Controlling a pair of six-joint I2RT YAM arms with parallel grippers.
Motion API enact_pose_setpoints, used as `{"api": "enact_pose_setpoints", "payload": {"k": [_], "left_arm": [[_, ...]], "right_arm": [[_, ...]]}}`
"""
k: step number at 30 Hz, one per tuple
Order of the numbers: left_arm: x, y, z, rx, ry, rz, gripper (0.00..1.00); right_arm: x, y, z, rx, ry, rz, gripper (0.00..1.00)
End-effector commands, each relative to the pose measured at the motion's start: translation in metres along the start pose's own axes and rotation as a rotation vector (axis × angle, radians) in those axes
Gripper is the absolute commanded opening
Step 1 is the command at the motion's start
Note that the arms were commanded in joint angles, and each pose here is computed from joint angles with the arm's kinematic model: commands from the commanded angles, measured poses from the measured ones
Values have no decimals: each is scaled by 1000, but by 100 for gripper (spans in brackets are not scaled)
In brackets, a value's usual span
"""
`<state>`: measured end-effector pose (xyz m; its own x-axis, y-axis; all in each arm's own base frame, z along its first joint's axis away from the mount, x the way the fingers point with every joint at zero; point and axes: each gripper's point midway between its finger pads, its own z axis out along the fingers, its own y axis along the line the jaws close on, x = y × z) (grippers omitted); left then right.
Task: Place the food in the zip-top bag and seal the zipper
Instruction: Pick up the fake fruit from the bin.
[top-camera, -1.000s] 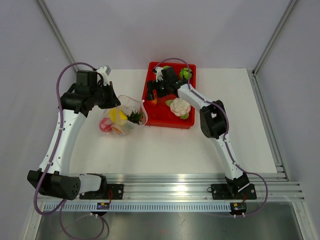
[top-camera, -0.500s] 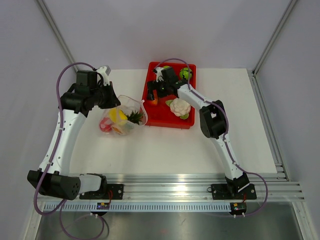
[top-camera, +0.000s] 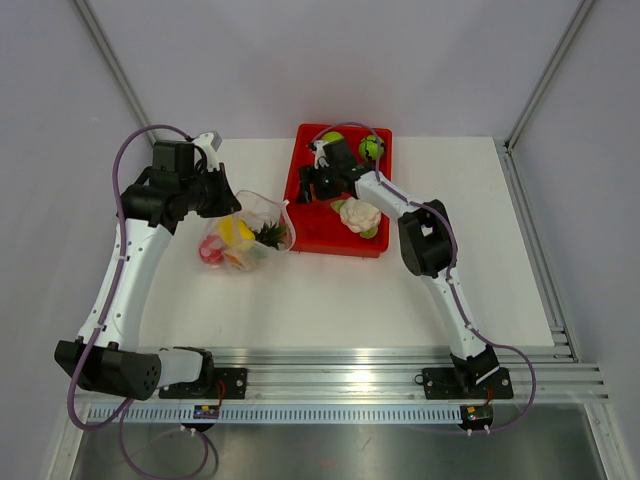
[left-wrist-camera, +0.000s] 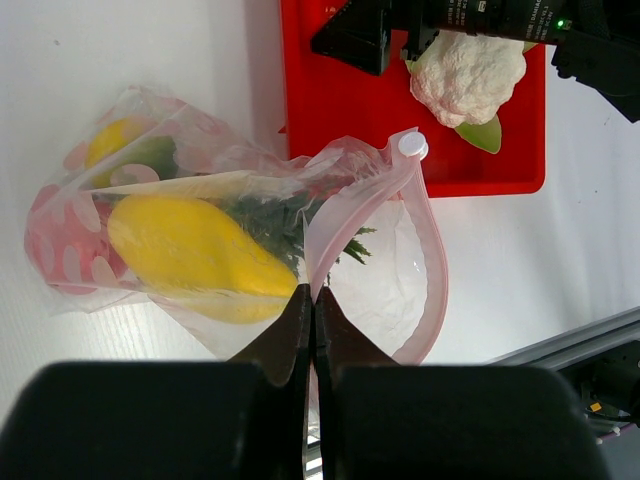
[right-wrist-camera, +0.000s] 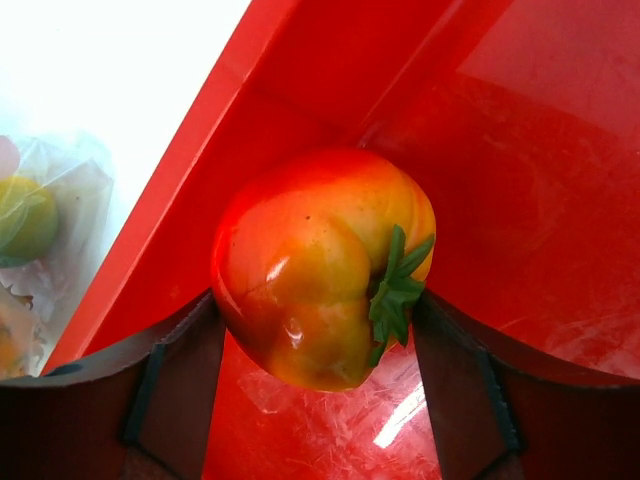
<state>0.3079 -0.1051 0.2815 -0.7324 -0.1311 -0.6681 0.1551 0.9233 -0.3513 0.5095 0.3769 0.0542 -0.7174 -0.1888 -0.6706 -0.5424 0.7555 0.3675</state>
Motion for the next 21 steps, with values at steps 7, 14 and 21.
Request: {"api": "enact_pose_setpoints", "payload": {"k": [7, 14, 21], "left_arm": [[-16, -8, -8, 27, -74, 26, 0], [-15, -11, -7, 45, -74, 23, 0], [-14, -15, -5, 71, -71, 27, 0]], "right_arm": [[-49, -2, -43, 96, -177, 11, 65], [-59, -2, -93, 149, -238, 47, 63], [-59, 22, -167, 143, -302, 2, 63]]}}
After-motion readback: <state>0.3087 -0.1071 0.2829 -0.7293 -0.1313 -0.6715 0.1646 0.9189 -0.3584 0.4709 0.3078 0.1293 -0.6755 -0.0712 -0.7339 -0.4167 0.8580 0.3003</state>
